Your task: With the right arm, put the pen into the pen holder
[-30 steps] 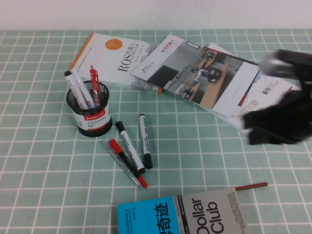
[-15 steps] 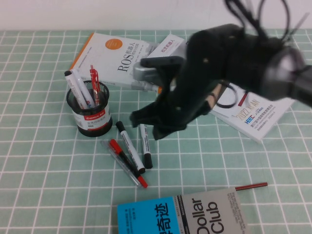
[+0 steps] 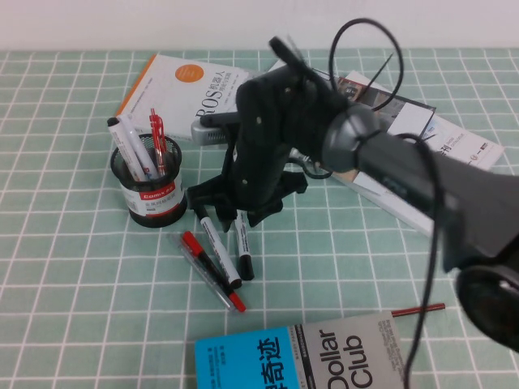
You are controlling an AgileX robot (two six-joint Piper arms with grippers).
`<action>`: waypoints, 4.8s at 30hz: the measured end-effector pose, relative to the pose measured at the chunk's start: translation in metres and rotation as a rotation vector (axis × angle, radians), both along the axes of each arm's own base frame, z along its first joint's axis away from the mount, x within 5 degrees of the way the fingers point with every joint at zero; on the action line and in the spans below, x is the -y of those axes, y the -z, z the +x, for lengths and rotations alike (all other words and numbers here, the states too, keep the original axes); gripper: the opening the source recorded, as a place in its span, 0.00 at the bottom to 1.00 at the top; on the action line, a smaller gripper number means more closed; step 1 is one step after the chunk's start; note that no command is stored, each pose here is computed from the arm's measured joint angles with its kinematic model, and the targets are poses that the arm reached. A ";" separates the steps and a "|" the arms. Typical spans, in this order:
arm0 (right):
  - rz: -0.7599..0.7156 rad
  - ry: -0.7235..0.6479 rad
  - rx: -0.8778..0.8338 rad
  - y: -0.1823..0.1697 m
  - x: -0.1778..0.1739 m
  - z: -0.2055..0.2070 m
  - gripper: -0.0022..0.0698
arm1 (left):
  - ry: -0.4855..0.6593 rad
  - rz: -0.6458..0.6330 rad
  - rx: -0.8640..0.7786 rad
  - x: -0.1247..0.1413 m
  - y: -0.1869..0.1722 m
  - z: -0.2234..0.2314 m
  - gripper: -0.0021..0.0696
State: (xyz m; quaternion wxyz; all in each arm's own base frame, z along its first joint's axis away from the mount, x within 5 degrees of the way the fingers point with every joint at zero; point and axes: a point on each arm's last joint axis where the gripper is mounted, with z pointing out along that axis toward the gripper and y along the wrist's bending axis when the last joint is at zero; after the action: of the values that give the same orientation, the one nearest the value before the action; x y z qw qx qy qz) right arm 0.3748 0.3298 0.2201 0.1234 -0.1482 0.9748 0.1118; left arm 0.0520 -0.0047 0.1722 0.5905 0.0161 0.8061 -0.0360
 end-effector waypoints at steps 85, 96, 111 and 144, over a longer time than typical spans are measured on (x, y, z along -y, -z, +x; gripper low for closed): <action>0.710 -0.268 1.234 -0.025 -0.044 -0.029 0.19 | 0.000 0.000 0.000 0.000 0.000 0.000 0.02; 0.660 -0.293 1.195 0.006 -0.052 -0.015 0.19 | 0.000 0.000 0.000 0.000 0.000 0.000 0.02; 0.568 -0.327 1.094 0.020 -0.052 -0.015 0.55 | 0.000 0.000 0.000 0.000 0.000 0.000 0.02; 0.238 -0.319 0.719 -0.207 0.180 -0.227 0.00 | 0.000 0.000 0.000 0.000 0.000 0.000 0.02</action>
State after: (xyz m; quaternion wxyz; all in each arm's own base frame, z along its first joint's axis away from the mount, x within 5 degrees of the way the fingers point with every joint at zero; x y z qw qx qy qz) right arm 0.1478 0.1502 0.4269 0.4539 -0.3116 0.8146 0.1826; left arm 0.0520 -0.0047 0.1722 0.5905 0.0161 0.8061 -0.0360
